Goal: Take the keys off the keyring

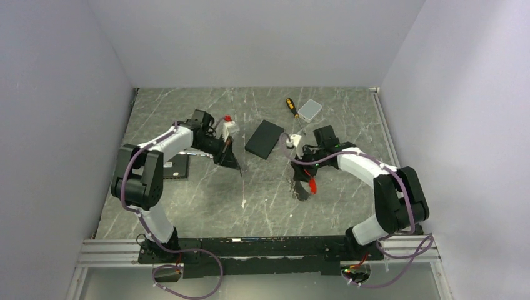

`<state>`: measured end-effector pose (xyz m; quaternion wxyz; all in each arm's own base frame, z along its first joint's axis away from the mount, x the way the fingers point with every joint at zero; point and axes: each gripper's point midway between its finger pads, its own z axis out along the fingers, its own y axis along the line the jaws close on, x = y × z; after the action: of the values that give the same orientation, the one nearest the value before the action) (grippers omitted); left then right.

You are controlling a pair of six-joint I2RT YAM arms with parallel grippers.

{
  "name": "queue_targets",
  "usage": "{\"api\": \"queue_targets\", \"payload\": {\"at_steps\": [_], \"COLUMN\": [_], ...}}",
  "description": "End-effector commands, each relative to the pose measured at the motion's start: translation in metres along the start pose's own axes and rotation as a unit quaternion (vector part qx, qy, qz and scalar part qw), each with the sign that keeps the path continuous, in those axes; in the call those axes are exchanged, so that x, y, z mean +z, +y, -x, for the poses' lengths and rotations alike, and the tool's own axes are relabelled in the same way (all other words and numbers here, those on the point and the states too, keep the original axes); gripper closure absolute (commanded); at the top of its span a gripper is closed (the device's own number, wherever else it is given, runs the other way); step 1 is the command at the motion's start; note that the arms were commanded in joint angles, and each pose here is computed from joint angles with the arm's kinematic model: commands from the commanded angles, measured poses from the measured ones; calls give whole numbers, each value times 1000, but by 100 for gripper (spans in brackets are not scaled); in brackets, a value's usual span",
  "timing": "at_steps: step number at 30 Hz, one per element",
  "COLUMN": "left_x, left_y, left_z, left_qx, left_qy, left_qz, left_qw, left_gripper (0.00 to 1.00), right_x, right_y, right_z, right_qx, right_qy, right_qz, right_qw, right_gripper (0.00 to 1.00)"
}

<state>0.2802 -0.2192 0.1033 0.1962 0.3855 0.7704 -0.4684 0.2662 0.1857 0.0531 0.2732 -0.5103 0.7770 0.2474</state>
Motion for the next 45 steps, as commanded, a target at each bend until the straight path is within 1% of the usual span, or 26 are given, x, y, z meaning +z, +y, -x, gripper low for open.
{"api": "queue_targets", "payload": {"at_steps": [1,3,6,8,11,12,13,19,25,32,34,37,42,45], "left_x": [20,31,49,61,76,79,81,86,74,61,59,57,49,41], "left_y": [-15,-20,-28,-34,-36,-34,-30,-8,17,35,38,37,33,26], "left_z": [-14,-23,-32,-34,-36,-37,-38,-42,-40,-45,-43,-38,-31,-29], "left_qx": [13,7,3,-1,-24,-33,-40,-38,-39,-48,-47,-45,-36,-28], "left_qy": [31,50,73,82,88,88,92,108,115,123,122,118,117,120], "left_qz": [-27,-39,-53,-67,-87,-91,-89,-47,9,41,48,50,59,60], "left_qw": [999,998,996,994,992,991,991,992,993,990,990,991,991,991], "left_gripper": [100,100,100,100,100,100,100,100,100,100,97,84,71,59], "right_x": [-31,-41,-51,-54,-55,-54,-54,-55,-53,-53,-52,-52,-56,-60], "right_y": [-25,-35,-42,-43,-45,-45,-45,-45,-44,-43,-43,-42,-42,-43], "right_z": [16,19,20,21,21,20,18,18,16,16,15,16,19,21], "right_qx": [40,52,57,59,69,72,73,73,79,81,83,84,87,89], "right_qy": [-55,-74,-93,-100,-105,-105,-104,-107,-105,-105,-105,-109,-118,-123], "right_qz": [-33,-52,-75,-80,-77,-76,-74,-77,-70,-67,-64,-63,-64,-66], "right_qw": [997,995,991,990,989,989,989,989,989,989,989,988,987,986], "right_gripper": [38,31,14,9,6,2,1,0,0,0,0,0,0,0]}}
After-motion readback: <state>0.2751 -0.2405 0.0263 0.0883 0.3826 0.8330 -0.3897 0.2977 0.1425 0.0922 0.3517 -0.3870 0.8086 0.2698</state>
